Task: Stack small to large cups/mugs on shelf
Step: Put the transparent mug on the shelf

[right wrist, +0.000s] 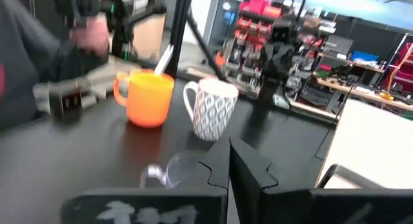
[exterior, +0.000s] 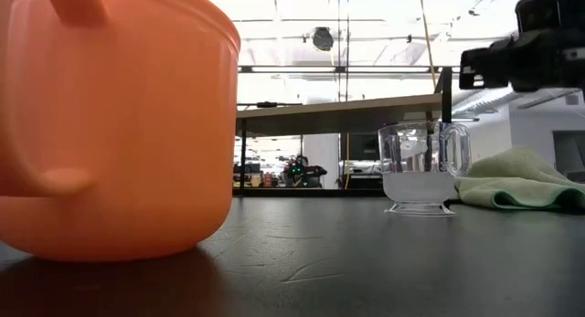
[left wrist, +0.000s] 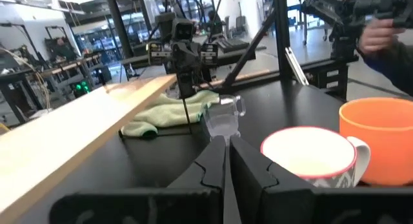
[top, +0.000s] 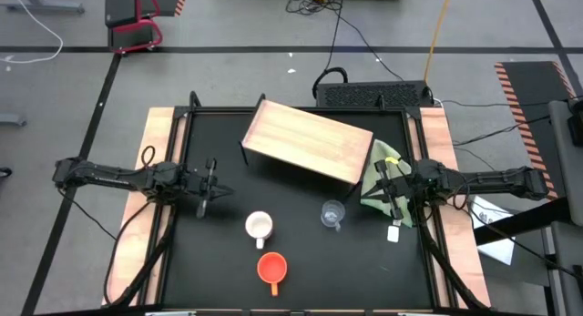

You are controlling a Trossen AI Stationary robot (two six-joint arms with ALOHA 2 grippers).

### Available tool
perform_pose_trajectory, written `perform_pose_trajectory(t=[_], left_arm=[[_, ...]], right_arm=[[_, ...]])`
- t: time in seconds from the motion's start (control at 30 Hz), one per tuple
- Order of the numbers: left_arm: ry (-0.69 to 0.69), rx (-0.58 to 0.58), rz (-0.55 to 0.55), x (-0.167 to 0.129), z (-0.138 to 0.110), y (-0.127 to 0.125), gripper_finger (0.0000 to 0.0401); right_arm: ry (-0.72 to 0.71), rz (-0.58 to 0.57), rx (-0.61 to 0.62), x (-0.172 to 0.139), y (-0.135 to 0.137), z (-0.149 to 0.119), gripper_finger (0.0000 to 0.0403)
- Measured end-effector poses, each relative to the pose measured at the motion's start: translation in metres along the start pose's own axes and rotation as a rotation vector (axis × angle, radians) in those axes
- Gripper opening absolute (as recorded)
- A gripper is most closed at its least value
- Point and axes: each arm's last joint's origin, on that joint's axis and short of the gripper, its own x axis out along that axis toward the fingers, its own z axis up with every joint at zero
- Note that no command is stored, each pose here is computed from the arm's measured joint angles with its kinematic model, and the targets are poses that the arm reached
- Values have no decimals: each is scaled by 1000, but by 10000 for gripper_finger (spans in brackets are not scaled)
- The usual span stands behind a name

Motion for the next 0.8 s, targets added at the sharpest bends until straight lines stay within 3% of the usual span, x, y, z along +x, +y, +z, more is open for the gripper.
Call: perform_pose_trajectory(t=[0.23,0.47,0.57,0.8], left_arm=[[-39,-14,7,0,4,1,26],[-38,-31,7,0,4,1,26],[-32,-32,6,0,3,1,26],[-31,-40,5,0,3,1,26]], right_arm=[[-72,-9,158,0,-1,7,0],[-172,-28,45,-2,-3,17,0],[-228,-30,78,-3,-4,23,0],[-193,-20,142,0,-5,22,0]])
